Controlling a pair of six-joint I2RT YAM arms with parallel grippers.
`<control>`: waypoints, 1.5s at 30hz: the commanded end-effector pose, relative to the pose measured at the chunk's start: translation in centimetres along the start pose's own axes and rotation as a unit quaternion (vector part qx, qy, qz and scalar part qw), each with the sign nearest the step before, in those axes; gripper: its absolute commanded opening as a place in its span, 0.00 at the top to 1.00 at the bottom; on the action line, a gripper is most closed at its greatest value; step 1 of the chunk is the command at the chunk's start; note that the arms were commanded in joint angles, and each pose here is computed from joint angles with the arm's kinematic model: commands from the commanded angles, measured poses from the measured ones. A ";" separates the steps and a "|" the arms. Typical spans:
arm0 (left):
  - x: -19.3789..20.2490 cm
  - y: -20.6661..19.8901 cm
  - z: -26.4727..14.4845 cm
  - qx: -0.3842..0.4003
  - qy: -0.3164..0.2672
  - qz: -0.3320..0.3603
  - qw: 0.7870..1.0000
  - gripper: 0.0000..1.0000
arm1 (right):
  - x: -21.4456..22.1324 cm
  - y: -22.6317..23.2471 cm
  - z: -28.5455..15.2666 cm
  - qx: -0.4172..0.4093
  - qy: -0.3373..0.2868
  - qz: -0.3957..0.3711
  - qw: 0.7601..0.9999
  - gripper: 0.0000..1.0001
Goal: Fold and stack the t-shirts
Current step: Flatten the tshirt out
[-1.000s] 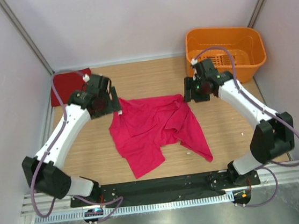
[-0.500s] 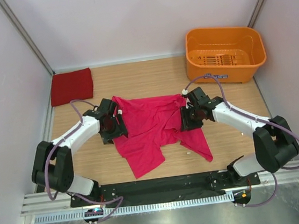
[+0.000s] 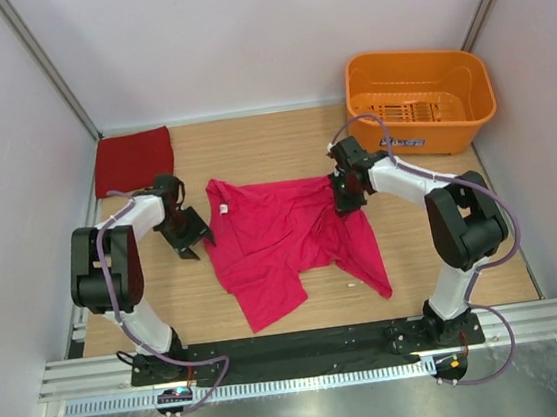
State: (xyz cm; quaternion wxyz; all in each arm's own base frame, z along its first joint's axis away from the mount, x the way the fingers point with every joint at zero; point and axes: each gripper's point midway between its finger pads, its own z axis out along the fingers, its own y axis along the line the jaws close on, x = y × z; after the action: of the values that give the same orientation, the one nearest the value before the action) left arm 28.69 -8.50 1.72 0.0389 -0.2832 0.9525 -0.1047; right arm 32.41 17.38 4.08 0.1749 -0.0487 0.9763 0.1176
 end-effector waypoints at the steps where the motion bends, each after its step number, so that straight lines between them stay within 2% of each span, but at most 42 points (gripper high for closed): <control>1: -3.6 2.7 1.1 -0.024 -0.041 0.007 0.999 0.44 | -3.9 -1.4 -2.0 0.041 -0.036 -0.019 0.998 0.88; 2: -4.0 3.0 0.8 -0.028 -0.047 0.015 0.998 0.54 | -4.2 -2.1 -2.3 0.060 -0.039 -0.018 0.997 0.88; 5: -5.5 3.2 -1.1 -0.045 -0.081 0.032 0.995 0.70 | -5.4 -3.2 -3.4 0.079 -0.054 -0.005 0.995 0.88; 8: -6.2 2.6 -3.2 -0.033 -0.108 0.049 0.992 0.79 | -6.5 -5.7 -4.3 0.103 -0.071 0.027 0.992 0.88; 9: -6.1 2.6 -3.7 -0.033 -0.109 0.050 0.992 0.77 | -6.9 -6.5 -4.5 0.107 -0.074 0.038 0.991 0.87; 10: -6.0 2.5 -4.0 -0.029 -0.112 0.051 0.992 0.74 | -7.0 -6.8 -4.5 0.110 -0.074 0.041 0.990 0.74; 11: -5.8 2.2 -4.6 -0.019 -0.116 0.051 0.992 0.61 | -6.9 -7.3 -4.7 0.119 -0.071 0.045 0.989 0.66; 14: -4.5 2.2 -4.8 0.001 -0.111 0.040 0.993 0.42 | -6.3 -8.6 -5.7 0.152 -0.078 0.045 0.984 0.46; 16: -3.0 1.7 -3.9 0.030 -0.091 0.028 0.995 0.39 | -5.5 -9.7 -7.4 0.182 -0.095 0.043 0.978 0.35; 17: -2.5 0.9 -3.7 0.055 -0.082 0.028 0.995 0.39 | -5.2 -9.9 -8.1 0.189 -0.101 0.041 0.976 0.34; 20: -0.9 0.7 -2.3 0.061 -0.057 0.021 0.996 0.41 | -3.1 -8.7 -9.5 0.149 -0.105 0.046 0.982 0.34; 23: -0.3 0.2 -0.9 0.067 -0.041 0.016 0.997 0.48 | 0.6 -6.4 -9.5 0.077 -0.075 0.067 0.992 0.35; 26: -0.4 0.2 0.3 0.066 -0.034 0.010 0.997 0.57 | 4.8 -5.6 -8.5 0.043 -0.037 0.110 0.992 0.41; 27: -0.8 0.0 0.3 0.066 -0.037 0.011 0.997 0.62 | 5.4 -5.4 -8.7 0.040 -0.038 0.132 0.990 0.47; 28: -1.1 0.3 0.7 0.057 -0.036 0.010 0.998 0.79 | 7.1 -5.9 -8.2 0.049 -0.018 0.142 0.988 0.48; 29: -1.7 0.8 0.8 0.044 -0.043 0.011 0.998 0.92 | 7.6 -6.0 -8.1 0.053 -0.012 0.148 0.987 0.51; 30: -2.4 1.2 0.8 0.035 -0.049 0.005 0.998 1.00 | 8.1 -6.2 -7.9 0.057 -0.005 0.151 0.987 0.55; 31: -3.6 1.3 0.6 0.029 -0.060 0.004 0.998 1.00 | 8.8 -6.4 -7.7 0.061 0.003 0.154 0.986 0.59; 34: -6.6 1.8 -0.8 0.023 -0.085 -0.003 0.996 1.00 | 9.6 -6.5 -7.8 0.062 0.012 0.155 0.986 0.59; 36: -7.2 1.9 -1.5 0.017 -0.086 0.006 0.996 1.00 | 9.7 -6.5 -8.0 0.063 0.011 0.160 0.985 0.58; 38: -7.4 1.4 -2.3 0.023 -0.087 0.008 0.996 0.96 | 11.0 -6.1 -8.1 0.054 0.026 0.172 0.983 0.51; 39: -7.2 1.3 -2.5 0.027 -0.084 0.003 0.996 0.87 | 12.2 -6.0 -7.8 0.048 0.041 0.177 0.982 0.48; 40: -6.9 1.3 -2.7 0.030 -0.083 0.001 0.996 0.66 | 12.7 -5.9 -8.0 0.045 0.040 0.180 0.982 0.47; 42: -5.5 1.5 -3.5 0.040 -0.082 -0.008 0.996 0.50 | 13.7 -5.9 -7.9 0.044 0.048 0.194 0.979 0.46; 44: -3.0 2.4 -3.3 0.040 -0.065 -0.025 0.997 0.44 | 14.1 -6.0 -8.2 0.051 0.051 0.213 0.974 0.46; 45: -2.2 2.1 -4.8 0.054 -0.085 -0.021 0.995 0.43 | 14.2 -5.9 -8.3 0.051 0.053 0.219 0.973 0.46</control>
State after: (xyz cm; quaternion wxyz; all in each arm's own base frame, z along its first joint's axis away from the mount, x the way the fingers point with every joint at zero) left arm 31.79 -3.72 3.74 0.1286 -0.3010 0.9374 -0.1192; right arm 17.70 8.41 4.76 0.1011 0.1388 0.9813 0.0869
